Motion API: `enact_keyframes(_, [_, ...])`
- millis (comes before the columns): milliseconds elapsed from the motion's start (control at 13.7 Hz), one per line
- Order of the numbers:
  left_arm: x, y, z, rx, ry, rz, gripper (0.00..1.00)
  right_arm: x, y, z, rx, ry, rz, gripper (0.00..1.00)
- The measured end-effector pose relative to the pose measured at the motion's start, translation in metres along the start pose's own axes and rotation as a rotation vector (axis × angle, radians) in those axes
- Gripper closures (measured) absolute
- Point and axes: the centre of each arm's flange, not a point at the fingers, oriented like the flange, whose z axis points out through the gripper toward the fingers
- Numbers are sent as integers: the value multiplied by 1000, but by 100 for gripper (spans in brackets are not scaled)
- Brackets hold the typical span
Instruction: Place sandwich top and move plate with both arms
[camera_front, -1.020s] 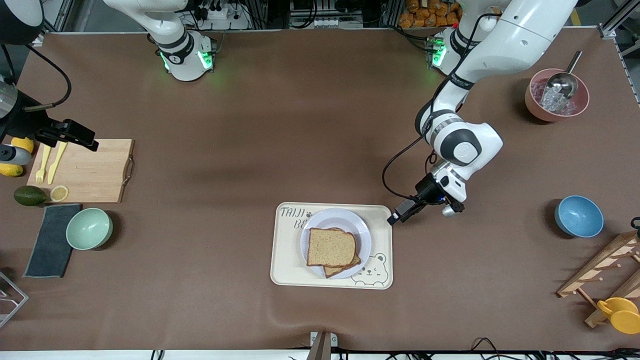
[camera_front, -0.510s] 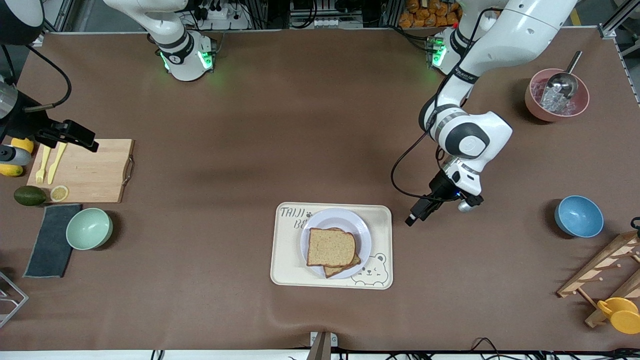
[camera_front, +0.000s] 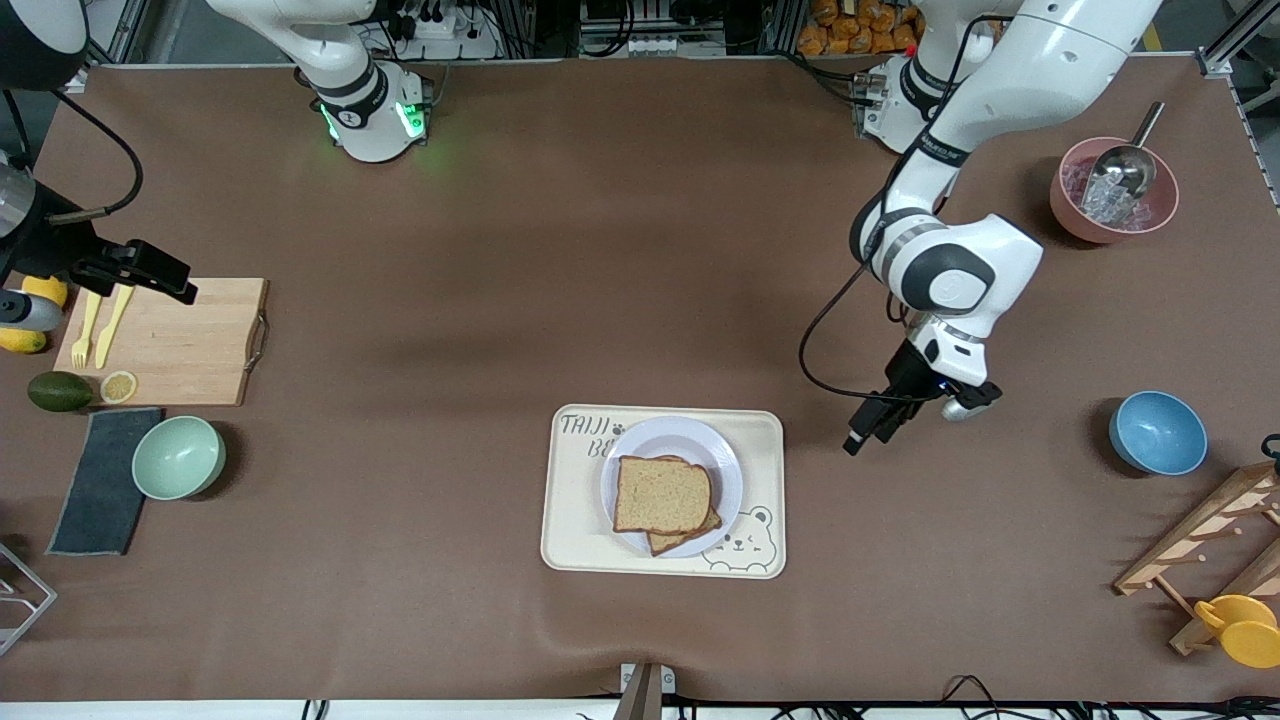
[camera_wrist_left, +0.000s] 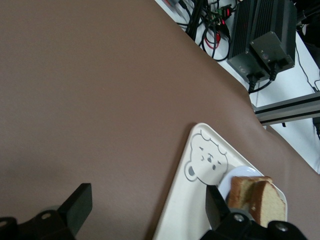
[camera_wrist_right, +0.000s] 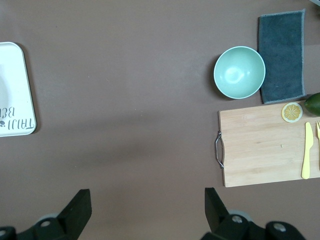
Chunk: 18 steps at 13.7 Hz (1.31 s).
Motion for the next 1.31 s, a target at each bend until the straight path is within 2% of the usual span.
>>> enact_keyframes(437, [44, -39, -10, 70, 10, 232, 0, 0, 0, 0, 0, 0, 0, 0])
enact_keyframes(802, [76, -53, -17, 76, 2, 389, 0, 0, 0, 0, 0, 0, 0, 0])
enact_keyframes(1020, [102, -61, -21, 60, -47, 456, 0, 0, 0, 0, 0, 0, 0, 0])
enact_keyframes(1312, [136, -58, -44, 76, -154, 518, 0, 0, 0, 0, 0, -1, 0, 0])
